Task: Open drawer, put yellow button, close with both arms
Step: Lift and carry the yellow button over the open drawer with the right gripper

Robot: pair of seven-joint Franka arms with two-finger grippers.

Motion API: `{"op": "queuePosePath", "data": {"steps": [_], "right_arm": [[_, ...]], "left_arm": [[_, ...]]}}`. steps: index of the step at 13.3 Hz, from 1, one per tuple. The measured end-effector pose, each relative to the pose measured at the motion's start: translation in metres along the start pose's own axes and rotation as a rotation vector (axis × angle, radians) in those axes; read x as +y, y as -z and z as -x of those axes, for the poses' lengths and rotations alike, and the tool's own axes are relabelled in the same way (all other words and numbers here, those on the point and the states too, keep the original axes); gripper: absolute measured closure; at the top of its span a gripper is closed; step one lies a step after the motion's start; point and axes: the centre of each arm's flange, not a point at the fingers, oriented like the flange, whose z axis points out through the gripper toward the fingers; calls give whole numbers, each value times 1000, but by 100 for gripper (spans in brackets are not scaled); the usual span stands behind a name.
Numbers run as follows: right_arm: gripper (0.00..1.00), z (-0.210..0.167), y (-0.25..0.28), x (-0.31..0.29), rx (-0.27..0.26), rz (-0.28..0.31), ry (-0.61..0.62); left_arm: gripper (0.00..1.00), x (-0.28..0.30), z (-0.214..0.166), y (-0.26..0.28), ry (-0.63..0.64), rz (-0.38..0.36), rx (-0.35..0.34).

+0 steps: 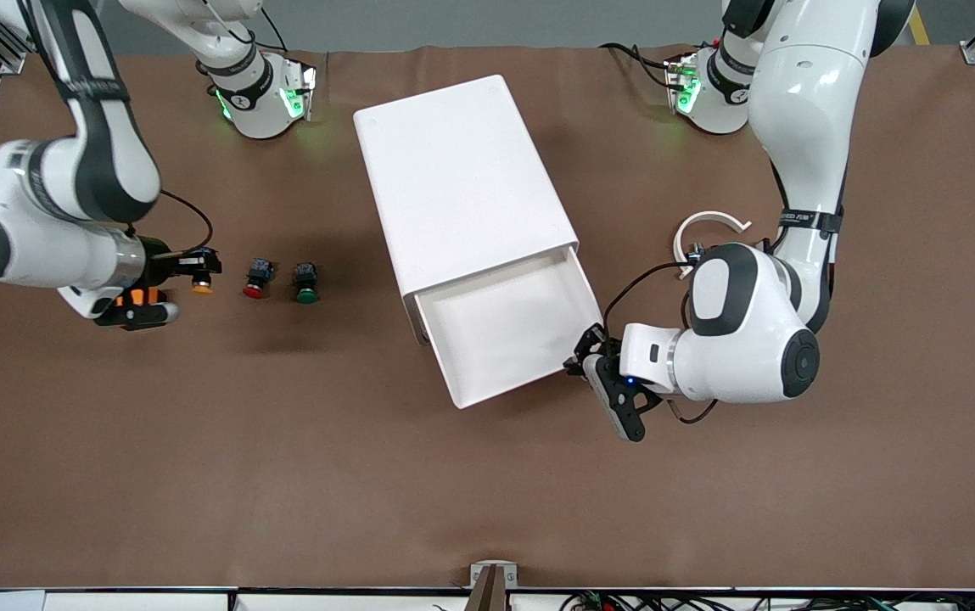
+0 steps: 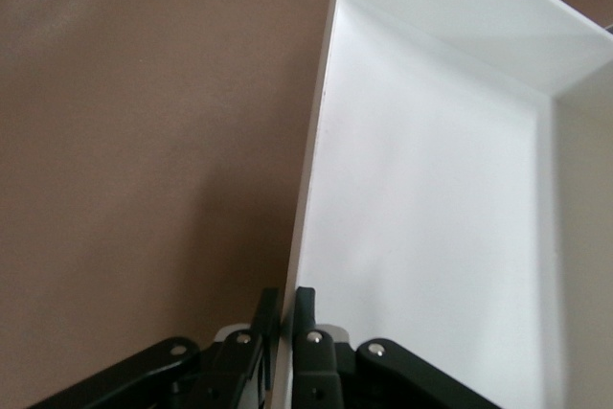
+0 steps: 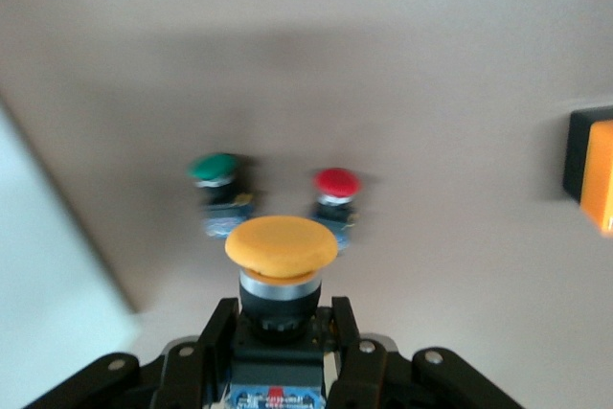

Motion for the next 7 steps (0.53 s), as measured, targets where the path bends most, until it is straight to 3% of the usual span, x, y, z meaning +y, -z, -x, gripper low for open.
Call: {"op": "queuePosePath", "data": {"steps": [2,4,7], "right_arm": [[56,8,63,-65,39,-31,-120],[56,23,98,-142,42,-111,-270],[56,34,94,-236,31,-158,-495]], "left_arm": [[89,0,0,1,-2,-5,-3],[91,1,-1,1,8,-9,-2],[61,-5,2,5,72,-52,-18]]}}
